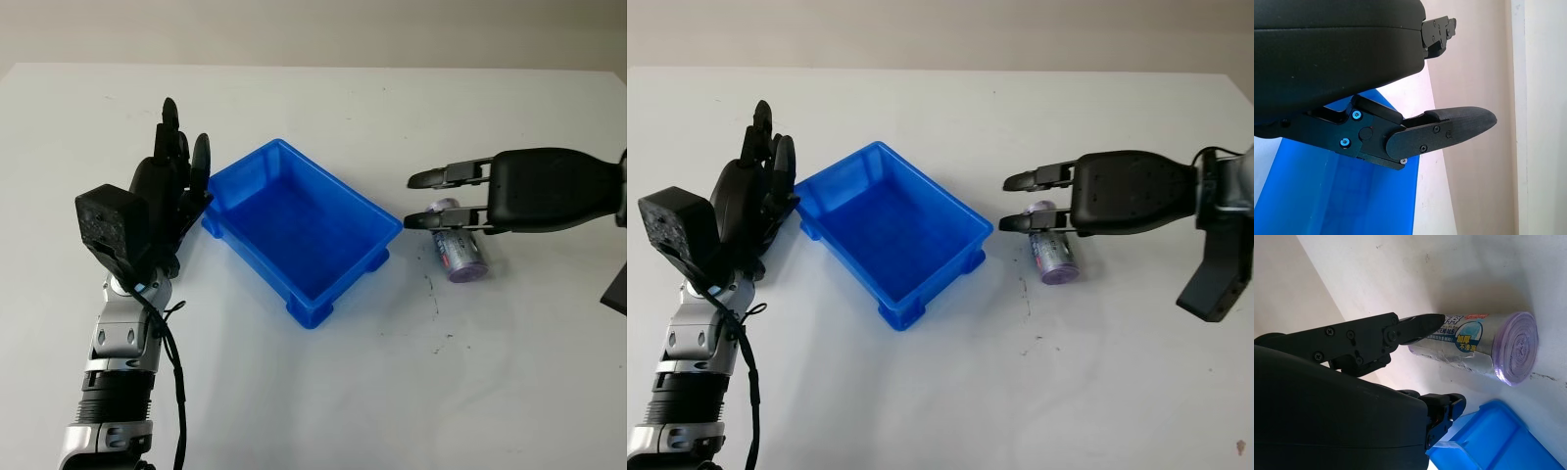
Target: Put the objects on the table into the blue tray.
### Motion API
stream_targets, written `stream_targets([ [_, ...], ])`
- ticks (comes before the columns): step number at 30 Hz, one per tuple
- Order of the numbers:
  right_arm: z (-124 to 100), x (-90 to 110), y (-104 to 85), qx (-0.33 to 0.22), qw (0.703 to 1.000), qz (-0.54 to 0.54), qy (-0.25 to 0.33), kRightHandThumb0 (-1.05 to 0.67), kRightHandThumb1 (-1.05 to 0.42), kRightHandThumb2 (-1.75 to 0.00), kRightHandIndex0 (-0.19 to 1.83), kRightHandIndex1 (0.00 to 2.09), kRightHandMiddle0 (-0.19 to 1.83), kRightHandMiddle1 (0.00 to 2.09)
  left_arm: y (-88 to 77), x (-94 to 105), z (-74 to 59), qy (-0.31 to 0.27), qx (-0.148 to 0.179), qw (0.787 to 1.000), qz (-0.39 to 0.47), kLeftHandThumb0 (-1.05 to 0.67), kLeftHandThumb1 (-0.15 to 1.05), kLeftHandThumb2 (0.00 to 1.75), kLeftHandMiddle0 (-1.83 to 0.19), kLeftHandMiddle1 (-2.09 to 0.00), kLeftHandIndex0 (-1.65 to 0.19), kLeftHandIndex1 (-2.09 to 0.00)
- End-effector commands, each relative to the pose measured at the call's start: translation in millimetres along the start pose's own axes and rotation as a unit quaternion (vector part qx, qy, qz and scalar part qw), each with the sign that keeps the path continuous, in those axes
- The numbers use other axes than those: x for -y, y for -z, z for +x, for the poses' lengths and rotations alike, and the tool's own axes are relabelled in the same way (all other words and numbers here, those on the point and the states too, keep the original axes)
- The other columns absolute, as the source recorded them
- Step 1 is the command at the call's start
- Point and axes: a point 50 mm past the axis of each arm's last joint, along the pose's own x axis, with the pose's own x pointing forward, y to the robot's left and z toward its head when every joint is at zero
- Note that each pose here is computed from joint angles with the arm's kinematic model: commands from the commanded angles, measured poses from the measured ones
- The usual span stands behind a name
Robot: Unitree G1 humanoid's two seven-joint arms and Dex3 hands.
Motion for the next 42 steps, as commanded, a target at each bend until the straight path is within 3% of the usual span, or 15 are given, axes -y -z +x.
stream_targets([
  [1,-0.8,-0.4,0.0,-0.001,1.0,0.001,0.0,-0.26,-1.0,-0.05,0.26,0.06,0.28,0.08,-6.0,2.0,0.4,0.002,0.015,1.0,0.0,-0.79,1.05,0.63,0.19,0.0,0.19,0.0],
  [13,6.6,-4.4,-4.2,0.008,1.0,0.005,-0.015,-0.22,-1.05,-0.14,0.22,0.05,0.21,0.04,-5.8,1.8,-0.7,0.001,0.012,1.0,-0.002,-0.79,1.05,0.63,0.19,0.0,0.19,0.0],
  [22,5.1,-9.8,-8.7,0.003,1.0,0.014,-0.026,-0.23,-1.04,-0.1,0.28,0.08,0.27,0.08,-7.2,0.4,-2.0,-0.002,0.013,1.0,0.0,-0.78,1.05,0.64,0.19,0.0,0.19,0.0],
  [32,7.8,-18.6,-19.9,0.004,1.0,0.014,0.0,-0.37,-0.94,-0.04,0.67,0.27,0.58,0.27,-8.9,-0.2,-3.1,-0.002,0.017,1.0,-0.001,-0.77,1.05,0.63,0.19,0.0,0.19,0.0],
  [34,9.1,-20.1,-22.3,0.008,1.0,0.017,0.005,-0.38,-0.92,-0.05,0.6,0.55,0.52,0.63,-9.6,-1.3,-3.5,-0.005,0.018,1.0,0.003,-0.77,1.05,0.64,0.19,0.0,0.19,0.0],
  [36,11.0,-21.1,-23.8,0.013,1.0,0.018,0.005,-0.38,-0.92,-0.05,0.4,1.15,0.39,1.17,-10.2,-2.9,-4.1,-0.007,0.018,1.0,0.006,-0.79,1.05,0.62,0.19,0.0,0.19,0.0],
  [39,14.4,-21.6,-25.8,0.018,1.0,0.01,0.019,-0.39,-0.92,-0.05,0.3,1.69,0.32,1.52,-10.3,-5.5,-5.2,-0.01,0.016,1.0,0.008,-0.8,1.05,0.61,0.19,0.0,0.19,0.0],
  [42,18.1,-21.9,-27.6,0.018,0.999,0.01,0.031,-0.39,-0.93,-0.05,0.3,1.96,0.29,1.7,-10.9,-6.9,-6.2,-0.011,0.015,1.0,0.014,-0.81,1.05,0.61,0.19,0.0,0.19,0.0],
])
